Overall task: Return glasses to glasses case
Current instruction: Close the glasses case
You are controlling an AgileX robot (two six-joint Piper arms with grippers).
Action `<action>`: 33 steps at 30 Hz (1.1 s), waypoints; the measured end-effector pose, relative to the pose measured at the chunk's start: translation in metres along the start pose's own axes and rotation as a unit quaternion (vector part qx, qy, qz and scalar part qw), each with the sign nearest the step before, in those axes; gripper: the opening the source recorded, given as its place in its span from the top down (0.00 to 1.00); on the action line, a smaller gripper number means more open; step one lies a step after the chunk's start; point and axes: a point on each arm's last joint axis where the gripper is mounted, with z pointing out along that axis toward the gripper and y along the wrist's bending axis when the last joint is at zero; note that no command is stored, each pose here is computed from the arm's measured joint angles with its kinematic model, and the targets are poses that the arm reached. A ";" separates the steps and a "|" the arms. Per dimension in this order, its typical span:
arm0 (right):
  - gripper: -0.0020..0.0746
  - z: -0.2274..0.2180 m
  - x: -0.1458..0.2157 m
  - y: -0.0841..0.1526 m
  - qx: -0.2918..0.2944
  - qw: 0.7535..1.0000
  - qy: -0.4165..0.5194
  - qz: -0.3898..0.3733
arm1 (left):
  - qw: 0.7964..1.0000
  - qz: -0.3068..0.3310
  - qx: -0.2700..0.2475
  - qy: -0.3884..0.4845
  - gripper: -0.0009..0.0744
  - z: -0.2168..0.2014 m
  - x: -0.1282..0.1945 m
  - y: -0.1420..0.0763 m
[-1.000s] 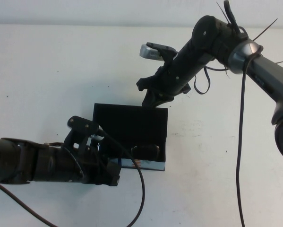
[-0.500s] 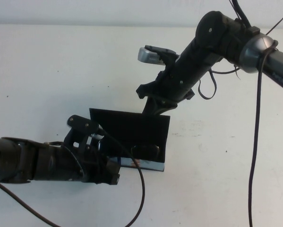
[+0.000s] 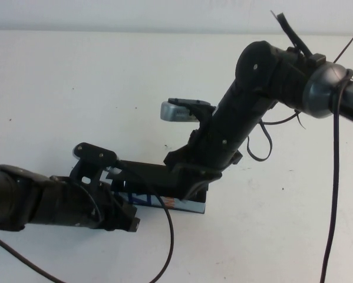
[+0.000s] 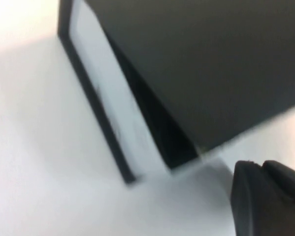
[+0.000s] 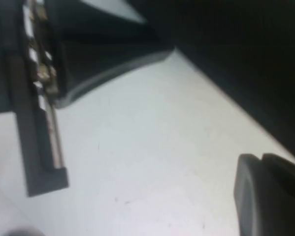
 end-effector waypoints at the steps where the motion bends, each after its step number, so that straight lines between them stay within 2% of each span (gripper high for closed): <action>1: 0.98 0.004 0.002 0.000 0.000 1.000 0.006 0.001 | 1.000 -0.003 -0.001 0.008 0.99 -0.002 0.001 -0.001; 12: 0.98 0.014 0.009 -0.007 0.032 0.999 0.030 -0.009 | 1.000 -0.022 -0.009 0.016 0.99 -0.041 0.008 -0.015; 17: 0.98 0.016 0.010 -0.003 0.007 1.000 0.028 -0.005 | 1.000 -0.020 -0.009 -0.007 0.99 -0.062 0.016 -0.024; 21: 0.98 0.014 0.012 0.014 -0.012 1.000 0.020 -0.019 | 0.999 -0.010 -0.009 -0.036 0.99 -0.079 0.014 -0.031; 26: 0.98 -0.009 0.021 0.049 -0.014 0.998 -0.006 -0.063 | 0.997 0.003 -0.007 -0.076 0.99 -0.099 0.009 -0.039; 29: 0.98 -0.023 0.028 0.058 0.007 0.996 -0.015 -0.088 | 0.996 0.009 -0.006 -0.094 0.99 -0.108 0.008 -0.043; 33: 0.98 -0.023 0.026 0.046 0.072 0.994 -0.015 -0.084 | 0.994 0.017 -0.005 -0.109 0.99 -0.117 0.007 -0.046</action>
